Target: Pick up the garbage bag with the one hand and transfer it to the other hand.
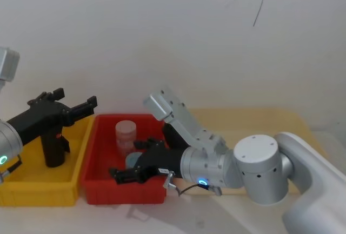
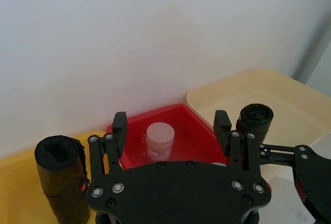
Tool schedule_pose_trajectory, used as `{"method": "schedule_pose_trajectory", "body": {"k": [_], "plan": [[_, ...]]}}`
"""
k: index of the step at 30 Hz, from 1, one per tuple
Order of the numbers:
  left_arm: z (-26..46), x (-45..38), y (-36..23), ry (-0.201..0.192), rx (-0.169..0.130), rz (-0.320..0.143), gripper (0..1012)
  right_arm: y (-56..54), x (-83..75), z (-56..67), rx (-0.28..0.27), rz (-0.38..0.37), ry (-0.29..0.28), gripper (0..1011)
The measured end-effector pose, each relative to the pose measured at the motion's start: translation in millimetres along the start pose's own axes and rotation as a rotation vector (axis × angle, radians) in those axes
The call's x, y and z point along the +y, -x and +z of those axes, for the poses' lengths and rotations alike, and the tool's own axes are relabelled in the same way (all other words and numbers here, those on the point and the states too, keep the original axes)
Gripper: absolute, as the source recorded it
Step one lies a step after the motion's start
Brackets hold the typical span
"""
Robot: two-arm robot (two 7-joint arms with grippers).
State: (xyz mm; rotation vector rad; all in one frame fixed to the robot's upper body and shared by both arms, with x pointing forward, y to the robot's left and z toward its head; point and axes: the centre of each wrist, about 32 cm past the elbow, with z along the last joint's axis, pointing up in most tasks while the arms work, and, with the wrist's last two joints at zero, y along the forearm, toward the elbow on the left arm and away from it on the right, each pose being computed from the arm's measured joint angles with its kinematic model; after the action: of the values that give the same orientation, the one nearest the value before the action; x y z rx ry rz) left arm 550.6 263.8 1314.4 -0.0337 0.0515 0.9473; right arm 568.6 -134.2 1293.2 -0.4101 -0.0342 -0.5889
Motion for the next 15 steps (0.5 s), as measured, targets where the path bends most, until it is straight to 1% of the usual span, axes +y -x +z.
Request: {"method": "schedule_pose_trajectory", "body": {"k": [7,14,15], "plan": [[0.0,0.0,0.0,0.0,0.0,0.0,1001,-6.3,7.0,1.6,-0.004,-0.005,0.022,1001],[0.0,0.0,0.0,0.0,0.0,0.0,1001,-15.8,16.0,-1.1,-0.011,-0.016,0.057,1001],[0.0,0.0,0.0,0.0,0.0,0.0,1001,-15.8,16.0,-1.1,-0.011,-0.016,0.057,1001]]}}
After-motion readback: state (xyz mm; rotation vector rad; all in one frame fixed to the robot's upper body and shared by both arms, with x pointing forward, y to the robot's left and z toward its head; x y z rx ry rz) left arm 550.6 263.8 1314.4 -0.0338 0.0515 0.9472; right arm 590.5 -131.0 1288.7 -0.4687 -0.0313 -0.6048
